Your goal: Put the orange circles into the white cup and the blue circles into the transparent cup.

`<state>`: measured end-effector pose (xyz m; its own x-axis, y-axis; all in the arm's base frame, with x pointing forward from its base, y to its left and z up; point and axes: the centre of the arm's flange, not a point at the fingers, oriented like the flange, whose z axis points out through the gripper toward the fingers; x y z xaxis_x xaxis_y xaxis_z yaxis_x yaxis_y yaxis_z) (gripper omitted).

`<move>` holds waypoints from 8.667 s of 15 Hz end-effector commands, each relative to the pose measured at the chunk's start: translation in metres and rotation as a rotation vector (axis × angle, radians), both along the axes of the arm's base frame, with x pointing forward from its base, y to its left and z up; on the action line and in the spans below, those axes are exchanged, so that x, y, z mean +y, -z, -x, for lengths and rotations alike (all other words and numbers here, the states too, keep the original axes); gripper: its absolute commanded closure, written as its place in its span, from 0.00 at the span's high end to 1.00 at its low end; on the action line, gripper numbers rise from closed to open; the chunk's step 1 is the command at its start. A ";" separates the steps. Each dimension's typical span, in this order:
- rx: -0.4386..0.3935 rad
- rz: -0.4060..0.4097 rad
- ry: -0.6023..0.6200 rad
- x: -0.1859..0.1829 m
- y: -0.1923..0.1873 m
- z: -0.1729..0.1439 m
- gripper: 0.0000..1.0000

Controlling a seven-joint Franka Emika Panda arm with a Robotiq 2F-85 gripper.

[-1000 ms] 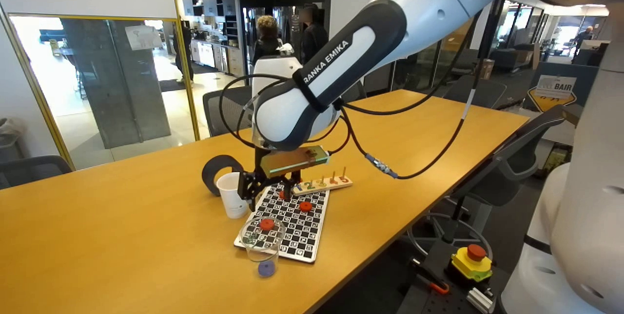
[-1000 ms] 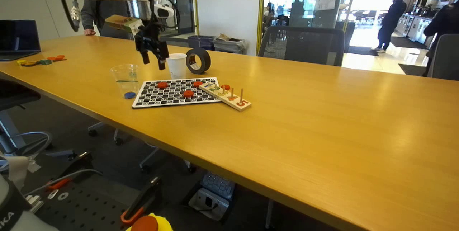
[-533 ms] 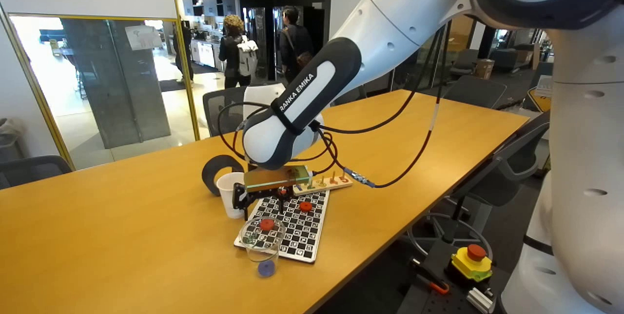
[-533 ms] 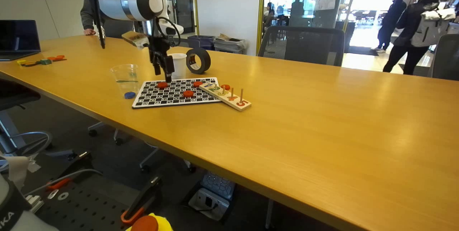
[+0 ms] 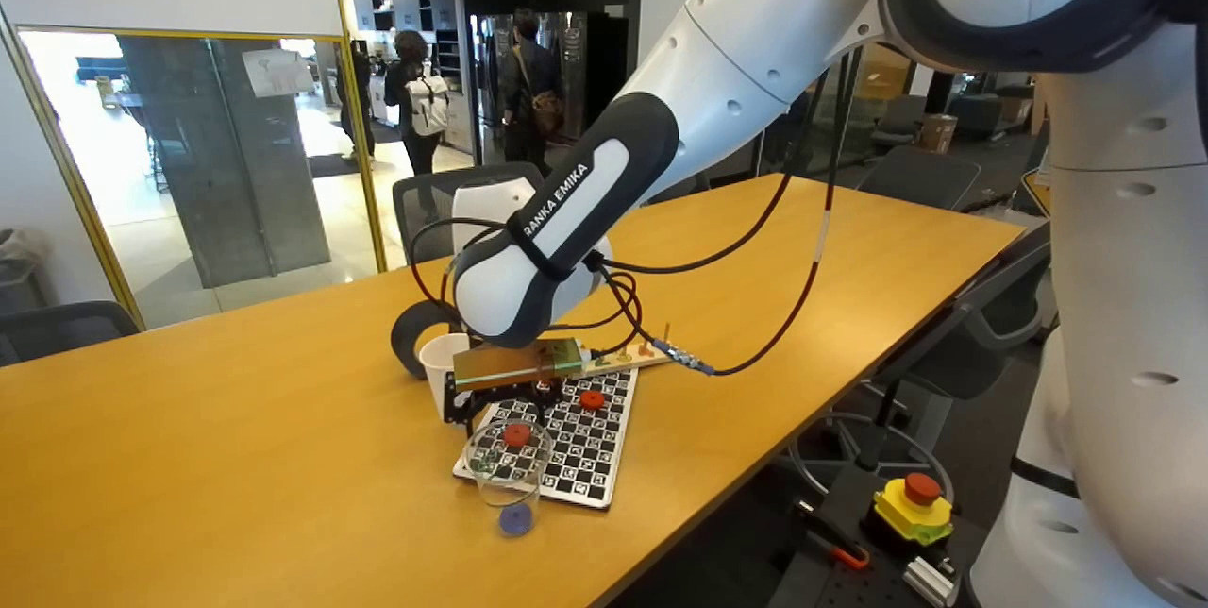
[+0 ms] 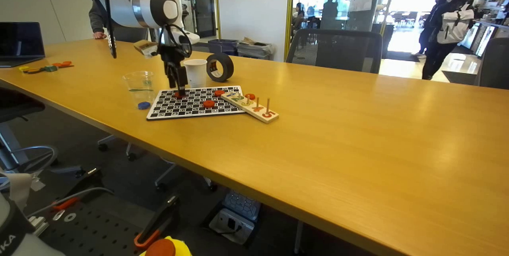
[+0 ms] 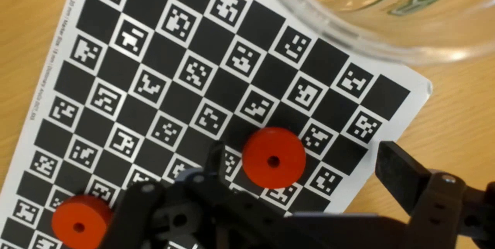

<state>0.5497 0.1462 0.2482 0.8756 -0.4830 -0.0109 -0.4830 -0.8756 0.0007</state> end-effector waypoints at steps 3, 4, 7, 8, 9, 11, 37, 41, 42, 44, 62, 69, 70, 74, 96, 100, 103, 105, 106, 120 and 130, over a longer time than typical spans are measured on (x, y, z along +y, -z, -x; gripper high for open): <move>-0.016 0.026 0.068 -0.005 -0.005 0.008 1.00; -0.021 0.024 0.078 -0.009 -0.003 0.007 1.00; -0.029 0.004 0.084 -0.019 0.001 0.006 1.00; -0.034 -0.004 0.084 -0.022 0.002 0.006 1.00; -0.035 -0.016 0.077 -0.024 0.002 0.007 1.00; -0.032 -0.042 0.065 -0.026 0.003 0.009 1.00; -0.043 -0.111 0.036 -0.024 -0.003 0.015 1.00; -0.052 -0.108 0.041 -0.027 0.000 0.014 1.00; -0.057 -0.109 0.041 -0.027 0.000 0.013 1.00; -0.063 -0.109 0.042 -0.027 0.001 0.012 1.00; -0.128 0.009 0.005 -0.051 -0.085 0.000 0.22; -0.224 -0.003 -0.094 -0.043 -0.138 -0.056 0.22; -0.228 -0.010 -0.109 -0.039 -0.140 -0.066 0.22; -0.208 -0.042 -0.164 -0.025 -0.132 -0.092 0.22; -0.111 0.034 0.199 -0.097 -0.122 -0.065 1.00; -0.051 0.018 0.418 -0.114 -0.105 -0.042 1.00; -0.006 0.003 0.573 -0.125 -0.082 -0.030 1.00; 0.025 -0.013 0.675 -0.133 -0.063 -0.027 1.00; 0.042 -0.027 0.724 -0.137 -0.054 -0.025 1.00; -0.022 -0.310 1.297 -0.165 -0.001 -0.058 1.00; -0.068 -0.080 1.175 -0.139 -0.022 -0.049 1.00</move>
<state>0.5992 -0.0036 0.2519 -0.1308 -0.9889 -0.0699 -0.9862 0.1370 -0.0930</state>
